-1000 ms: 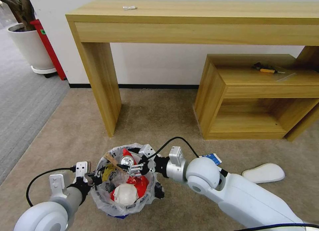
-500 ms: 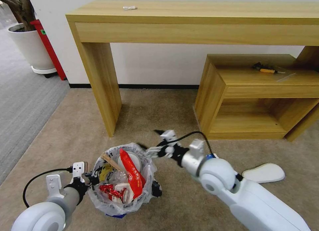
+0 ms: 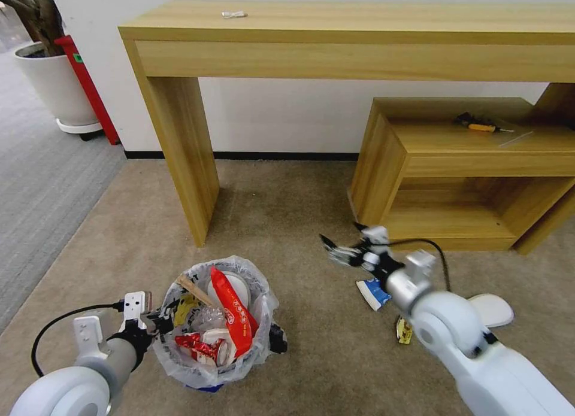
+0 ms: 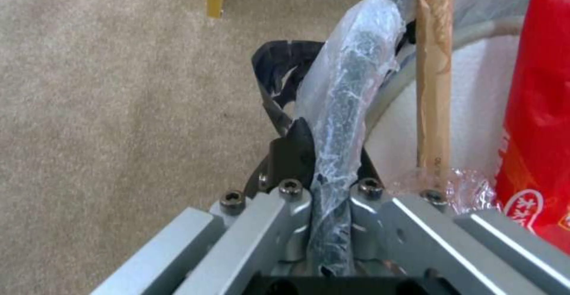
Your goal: Pick up the trash bin and place the garbage on the floor into it.
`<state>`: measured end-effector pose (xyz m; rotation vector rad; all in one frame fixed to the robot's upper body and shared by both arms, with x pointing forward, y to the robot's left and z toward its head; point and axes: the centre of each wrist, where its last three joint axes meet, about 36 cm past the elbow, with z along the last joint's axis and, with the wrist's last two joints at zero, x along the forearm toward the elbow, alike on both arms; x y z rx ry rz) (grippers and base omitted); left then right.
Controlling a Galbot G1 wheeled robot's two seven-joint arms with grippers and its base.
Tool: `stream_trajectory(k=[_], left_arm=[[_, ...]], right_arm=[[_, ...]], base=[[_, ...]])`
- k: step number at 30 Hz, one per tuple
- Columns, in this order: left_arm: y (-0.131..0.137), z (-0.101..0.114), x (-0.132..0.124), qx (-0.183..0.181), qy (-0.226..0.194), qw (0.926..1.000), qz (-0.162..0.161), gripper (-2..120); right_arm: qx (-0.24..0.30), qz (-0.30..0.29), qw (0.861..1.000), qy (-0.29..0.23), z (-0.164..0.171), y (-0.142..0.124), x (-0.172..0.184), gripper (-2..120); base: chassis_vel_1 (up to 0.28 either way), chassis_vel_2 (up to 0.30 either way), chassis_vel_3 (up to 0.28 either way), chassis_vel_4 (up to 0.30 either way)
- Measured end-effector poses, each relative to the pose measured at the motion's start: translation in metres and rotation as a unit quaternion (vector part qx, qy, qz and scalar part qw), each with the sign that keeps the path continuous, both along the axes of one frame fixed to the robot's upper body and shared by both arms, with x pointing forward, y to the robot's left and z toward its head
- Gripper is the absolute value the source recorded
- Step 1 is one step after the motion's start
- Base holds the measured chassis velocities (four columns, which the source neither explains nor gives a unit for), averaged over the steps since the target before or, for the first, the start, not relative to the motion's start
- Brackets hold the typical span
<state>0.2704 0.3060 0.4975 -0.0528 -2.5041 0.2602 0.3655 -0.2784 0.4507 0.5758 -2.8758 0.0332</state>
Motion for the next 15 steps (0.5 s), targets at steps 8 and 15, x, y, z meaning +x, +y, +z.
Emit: stream_trajectory(k=[8,15], left_arm=[[-0.003,0.003,-0.003,-0.002,-0.002,1.0,-0.005,0],[-0.006,0.001,-0.004,-0.002,-0.001,0.9999,-0.011,0]], right_arm=[[-0.014,-0.031,0.999,-0.006,-0.015,-0.037,-0.032,100],[-0.022,-0.045,0.999,-0.001,-0.027,-0.051,-0.049,100]], base=[[-0.042,-0.047,0.048,0.046],[-0.209,-0.184,0.187,0.174]])
